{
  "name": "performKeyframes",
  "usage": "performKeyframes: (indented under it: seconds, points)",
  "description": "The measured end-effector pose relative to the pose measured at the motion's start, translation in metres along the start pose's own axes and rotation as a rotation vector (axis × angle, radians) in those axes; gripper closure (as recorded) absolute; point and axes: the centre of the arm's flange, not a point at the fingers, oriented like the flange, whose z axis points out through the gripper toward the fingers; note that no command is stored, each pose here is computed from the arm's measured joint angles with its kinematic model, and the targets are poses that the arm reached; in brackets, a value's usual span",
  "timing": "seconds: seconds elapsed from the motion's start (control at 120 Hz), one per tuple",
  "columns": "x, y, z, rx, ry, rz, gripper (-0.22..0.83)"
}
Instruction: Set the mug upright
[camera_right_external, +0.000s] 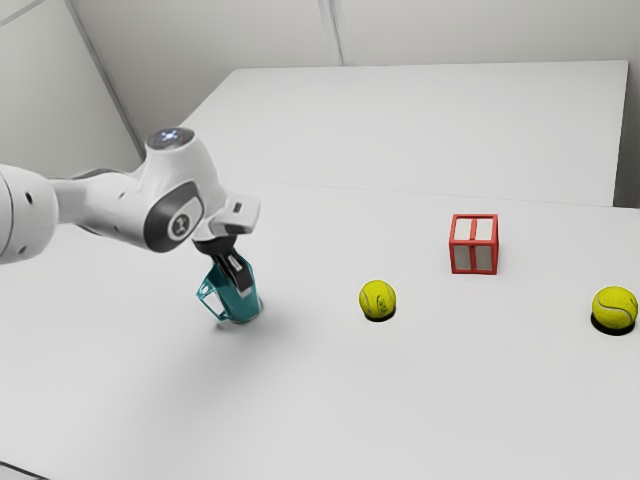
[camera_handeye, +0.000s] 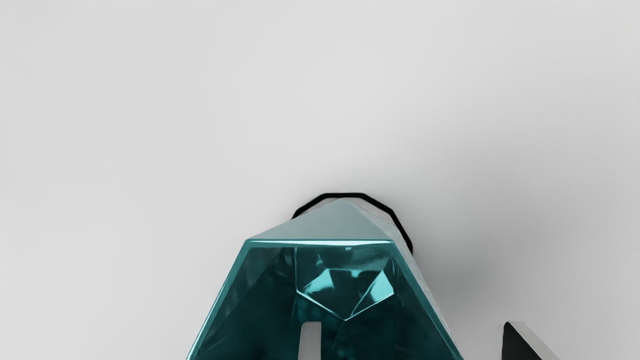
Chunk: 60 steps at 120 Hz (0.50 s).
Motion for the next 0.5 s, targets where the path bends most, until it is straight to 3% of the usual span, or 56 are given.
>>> performKeyframes:
  seconds: [0.167, 0.267, 0.342, 0.417, 0.5]
  points:
    - [0.010, -0.001, -0.042, 0.026, 0.071, 0.004, 0.22]
    - [0.034, -0.002, -0.081, 0.051, 0.127, 0.017, 0.15]
    - [0.065, -0.018, -0.127, 0.054, 0.167, -0.010, 0.11]
    - [0.096, -0.039, -0.169, 0.034, 0.165, -0.051, 0.08]
    - [0.101, -0.074, -0.183, -0.020, 0.116, -0.123, 0.05]
